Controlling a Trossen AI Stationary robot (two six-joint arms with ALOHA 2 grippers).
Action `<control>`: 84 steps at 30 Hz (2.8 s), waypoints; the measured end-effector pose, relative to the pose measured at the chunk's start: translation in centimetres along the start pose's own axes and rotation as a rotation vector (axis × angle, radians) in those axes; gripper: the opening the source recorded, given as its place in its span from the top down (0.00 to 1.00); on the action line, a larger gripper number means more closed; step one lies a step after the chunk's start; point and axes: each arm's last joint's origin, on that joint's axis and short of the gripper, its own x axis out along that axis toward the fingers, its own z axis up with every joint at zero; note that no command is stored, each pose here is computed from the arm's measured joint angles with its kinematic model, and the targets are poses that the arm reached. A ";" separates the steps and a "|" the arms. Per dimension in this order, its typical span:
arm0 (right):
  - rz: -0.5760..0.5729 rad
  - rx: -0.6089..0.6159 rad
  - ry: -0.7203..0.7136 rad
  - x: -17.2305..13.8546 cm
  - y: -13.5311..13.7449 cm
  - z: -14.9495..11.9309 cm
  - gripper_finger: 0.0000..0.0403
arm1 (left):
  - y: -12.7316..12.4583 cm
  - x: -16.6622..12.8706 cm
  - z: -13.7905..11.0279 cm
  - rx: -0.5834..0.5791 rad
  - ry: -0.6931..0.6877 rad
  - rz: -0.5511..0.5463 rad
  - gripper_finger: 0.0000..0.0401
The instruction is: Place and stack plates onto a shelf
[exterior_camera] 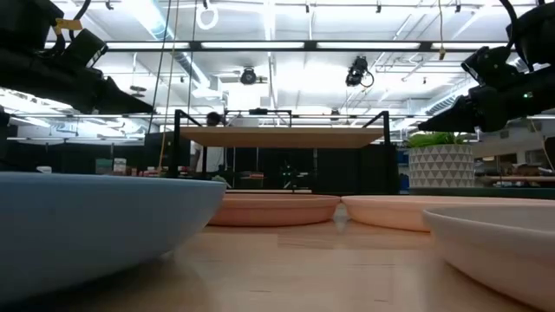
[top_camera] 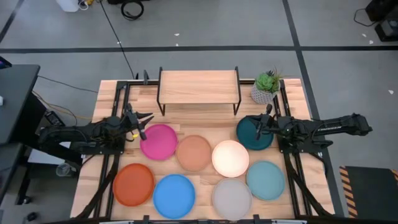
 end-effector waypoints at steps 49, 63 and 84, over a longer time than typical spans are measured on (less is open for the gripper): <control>0.000 0.001 0.000 0.0 0.0 0.0 0.96 | 0.2 0.0 0.9 -0.065 -0.100 0.018 0.82; -0.006 0.028 -0.047 0.0 -0.1 0.5 0.96 | 0.9 -0.5 3.1 -1.124 -0.330 -0.062 0.82; 0.187 0.683 -0.834 -3.3 -2.4 7.7 0.96 | 2.9 -2.4 6.0 -1.399 -0.740 -0.049 0.82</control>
